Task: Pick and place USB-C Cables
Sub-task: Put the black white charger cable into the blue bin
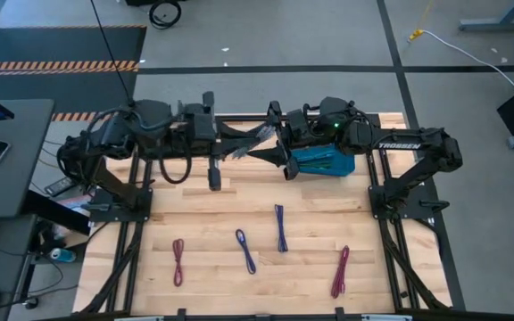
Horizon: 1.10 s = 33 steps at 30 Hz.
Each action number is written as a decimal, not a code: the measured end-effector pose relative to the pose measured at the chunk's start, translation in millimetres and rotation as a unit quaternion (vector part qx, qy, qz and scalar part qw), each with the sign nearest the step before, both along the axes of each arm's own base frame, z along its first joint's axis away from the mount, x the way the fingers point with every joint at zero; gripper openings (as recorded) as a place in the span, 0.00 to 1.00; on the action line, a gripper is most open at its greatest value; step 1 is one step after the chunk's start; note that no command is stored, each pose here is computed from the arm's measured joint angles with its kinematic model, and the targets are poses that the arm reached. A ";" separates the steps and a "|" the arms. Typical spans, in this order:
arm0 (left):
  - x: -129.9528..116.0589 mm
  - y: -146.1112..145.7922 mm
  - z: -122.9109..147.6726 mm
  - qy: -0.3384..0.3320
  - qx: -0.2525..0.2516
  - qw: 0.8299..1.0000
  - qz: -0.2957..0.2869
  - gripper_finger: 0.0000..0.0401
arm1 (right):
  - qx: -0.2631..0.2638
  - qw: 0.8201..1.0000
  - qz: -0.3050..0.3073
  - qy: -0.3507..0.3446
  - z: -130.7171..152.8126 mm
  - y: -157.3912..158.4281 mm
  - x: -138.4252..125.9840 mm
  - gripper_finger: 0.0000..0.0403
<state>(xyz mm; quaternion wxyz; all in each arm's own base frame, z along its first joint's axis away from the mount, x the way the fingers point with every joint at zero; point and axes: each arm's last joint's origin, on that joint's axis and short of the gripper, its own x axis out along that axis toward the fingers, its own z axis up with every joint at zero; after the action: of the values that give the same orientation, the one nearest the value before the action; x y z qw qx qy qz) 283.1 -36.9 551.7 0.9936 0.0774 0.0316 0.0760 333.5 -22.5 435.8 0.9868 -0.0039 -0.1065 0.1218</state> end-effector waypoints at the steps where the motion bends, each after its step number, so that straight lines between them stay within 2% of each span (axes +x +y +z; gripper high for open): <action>1: 2.5 -0.3 -1.6 0.003 0.001 1.000 0.000 0.00 | -0.001 1.000 0.002 -0.007 1.3 0.3 -0.4 0.55; 10: 20.5 -3.3 -9.4 0.006 0.001 1.000 -0.008 0.00 | -0.002 1.000 0.003 -0.010 1.9 0.3 -0.6 0.55; 14: 26.5 1.0 -11.8 0.009 0.021 1.000 -0.004 0.00 | 0.000 1.000 0.019 -0.008 1.8 3.7 -0.6 0.55; 19: 28.2 11.4 -8.2 -0.010 0.021 1.000 0.013 0.00 | -0.002 0.998 0.058 -0.006 1.6 13.1 -0.7 0.55; 28: 28.1 10.9 -8.2 -0.010 0.019 1.000 0.011 0.00 | -0.007 0.998 0.066 -0.009 1.8 18.3 -0.7 0.55; 31: 27.9 8.8 -8.2 -0.010 0.019 1.000 0.008 0.00 | -0.007 0.998 0.064 -0.008 1.8 17.1 -0.7 0.52; 33: 27.9 8.5 -8.2 -0.010 0.019 1.000 0.007 0.00 | -0.008 0.997 0.070 -0.008 1.7 16.7 -0.8 0.46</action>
<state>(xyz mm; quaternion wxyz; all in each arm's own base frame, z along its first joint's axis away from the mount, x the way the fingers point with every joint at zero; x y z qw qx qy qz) 311.0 -28.3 543.5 0.9916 0.0954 0.0204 0.0845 332.7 -5.8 437.6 0.9749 -0.0057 -0.1135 0.1913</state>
